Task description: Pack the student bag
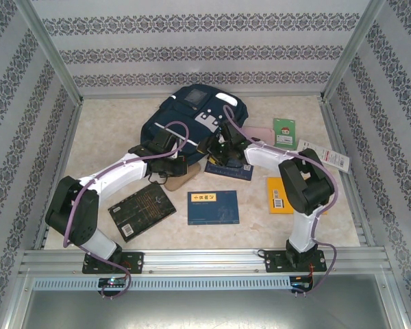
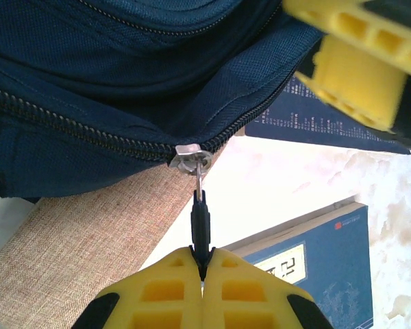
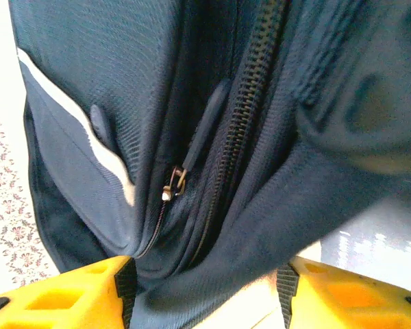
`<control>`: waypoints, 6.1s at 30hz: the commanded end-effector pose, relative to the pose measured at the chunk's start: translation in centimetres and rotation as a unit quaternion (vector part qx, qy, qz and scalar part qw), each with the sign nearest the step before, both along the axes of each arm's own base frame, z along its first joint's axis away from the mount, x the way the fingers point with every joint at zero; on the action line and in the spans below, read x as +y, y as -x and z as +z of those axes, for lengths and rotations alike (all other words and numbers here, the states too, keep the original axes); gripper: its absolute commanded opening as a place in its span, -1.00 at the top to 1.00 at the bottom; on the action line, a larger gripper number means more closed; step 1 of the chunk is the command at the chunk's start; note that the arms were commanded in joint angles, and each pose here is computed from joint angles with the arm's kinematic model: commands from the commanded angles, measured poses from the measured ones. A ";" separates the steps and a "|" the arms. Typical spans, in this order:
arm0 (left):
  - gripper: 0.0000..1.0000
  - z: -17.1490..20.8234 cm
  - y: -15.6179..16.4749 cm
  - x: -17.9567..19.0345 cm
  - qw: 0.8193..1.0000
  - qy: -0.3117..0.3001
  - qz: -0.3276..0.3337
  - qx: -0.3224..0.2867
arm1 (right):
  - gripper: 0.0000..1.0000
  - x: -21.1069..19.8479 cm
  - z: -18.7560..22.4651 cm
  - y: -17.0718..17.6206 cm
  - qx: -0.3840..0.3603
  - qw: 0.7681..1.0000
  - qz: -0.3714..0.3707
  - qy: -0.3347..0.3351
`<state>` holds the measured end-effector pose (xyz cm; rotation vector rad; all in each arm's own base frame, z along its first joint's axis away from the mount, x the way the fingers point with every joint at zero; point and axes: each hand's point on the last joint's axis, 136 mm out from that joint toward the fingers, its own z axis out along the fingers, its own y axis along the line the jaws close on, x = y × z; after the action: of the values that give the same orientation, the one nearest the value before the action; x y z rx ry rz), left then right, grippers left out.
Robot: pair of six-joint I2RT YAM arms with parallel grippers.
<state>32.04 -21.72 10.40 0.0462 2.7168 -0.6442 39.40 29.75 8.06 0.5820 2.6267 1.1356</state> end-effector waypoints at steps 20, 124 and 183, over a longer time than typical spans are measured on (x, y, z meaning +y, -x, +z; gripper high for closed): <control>1.00 1.5 -2.1 9.4 0.982 -0.179 0.057 0.015 | 1.00 -2.6 11.4 -5.7 -0.133 0.991 0.007 0.029; 0.24 -1.9 -8.4 -1.1 0.996 0.018 -0.082 0.017 | -0.12 -9.2 0.6 2.8 -0.036 0.991 0.031 0.123; 1.00 -0.2 -7.3 -1.9 0.948 -0.216 -0.220 -0.082 | -0.12 -7.2 1.2 3.4 -0.034 0.993 0.043 0.101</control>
<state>41.20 -23.65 8.00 0.7769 2.6313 -0.0986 36.05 21.11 8.09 0.4008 2.7033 0.8249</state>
